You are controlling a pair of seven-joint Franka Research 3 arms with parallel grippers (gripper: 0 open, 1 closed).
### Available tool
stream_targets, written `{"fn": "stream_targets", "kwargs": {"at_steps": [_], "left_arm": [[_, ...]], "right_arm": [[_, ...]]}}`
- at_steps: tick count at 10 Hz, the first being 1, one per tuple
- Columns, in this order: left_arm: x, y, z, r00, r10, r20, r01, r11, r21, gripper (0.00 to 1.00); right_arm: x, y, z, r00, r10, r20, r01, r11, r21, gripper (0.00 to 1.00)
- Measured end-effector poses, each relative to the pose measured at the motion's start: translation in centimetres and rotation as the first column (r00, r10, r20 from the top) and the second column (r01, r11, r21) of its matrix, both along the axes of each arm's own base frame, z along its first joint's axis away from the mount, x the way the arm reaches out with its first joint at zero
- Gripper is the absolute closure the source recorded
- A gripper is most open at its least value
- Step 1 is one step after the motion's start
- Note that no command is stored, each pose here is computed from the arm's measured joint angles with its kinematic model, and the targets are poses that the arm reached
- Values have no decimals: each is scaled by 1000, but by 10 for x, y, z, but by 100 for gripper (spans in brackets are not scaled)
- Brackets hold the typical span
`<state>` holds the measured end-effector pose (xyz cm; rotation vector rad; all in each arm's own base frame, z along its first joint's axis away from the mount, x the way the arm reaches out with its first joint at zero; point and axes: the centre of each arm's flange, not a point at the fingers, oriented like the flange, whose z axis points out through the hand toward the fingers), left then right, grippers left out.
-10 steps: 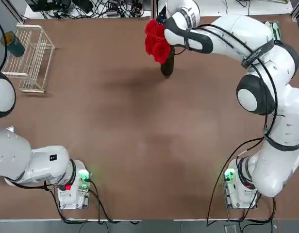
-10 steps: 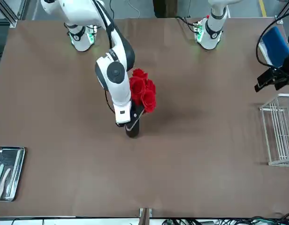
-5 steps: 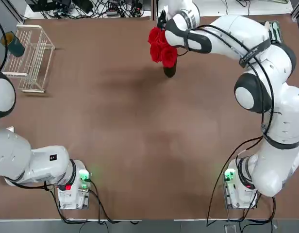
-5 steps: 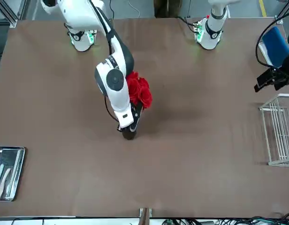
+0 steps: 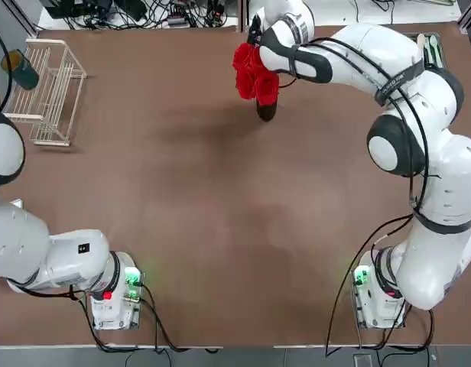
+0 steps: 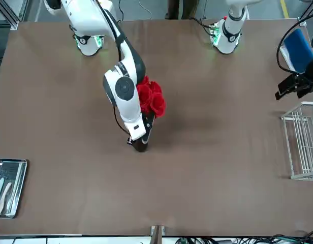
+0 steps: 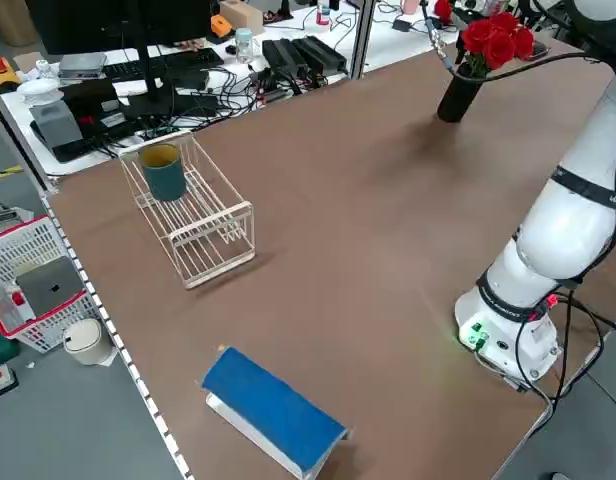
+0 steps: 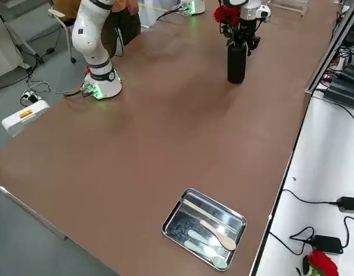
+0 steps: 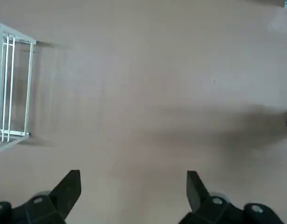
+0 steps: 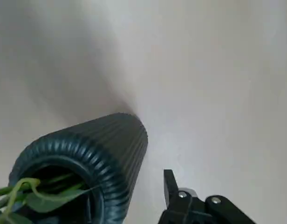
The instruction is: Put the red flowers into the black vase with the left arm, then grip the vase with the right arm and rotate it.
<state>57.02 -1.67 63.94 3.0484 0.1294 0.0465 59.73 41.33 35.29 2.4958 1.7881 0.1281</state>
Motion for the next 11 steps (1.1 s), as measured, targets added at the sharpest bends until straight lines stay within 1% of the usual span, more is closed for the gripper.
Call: {"fn": "stream_targets", "kwargs": {"at_steps": [1,3,6,11], "left_arm": [[0,0,0,1000,0,0,0,1000,0,0],[0,0,-1,1000,0,-1,0,1000,0,0],[0,2,-1,1000,3,-1,-3,1000,0,0],[0,2,-1,1000,4,-1,-4,1000,0,0]], "right_arm": [[3,-3,1,1000,-6,1,6,1000,1,37],[9,-13,1,1000,-21,-4,21,1000,10,35],[17,-25,1,997,-64,-38,66,996,58,33],[23,-31,5,989,-115,-89,127,983,136,28]]}}
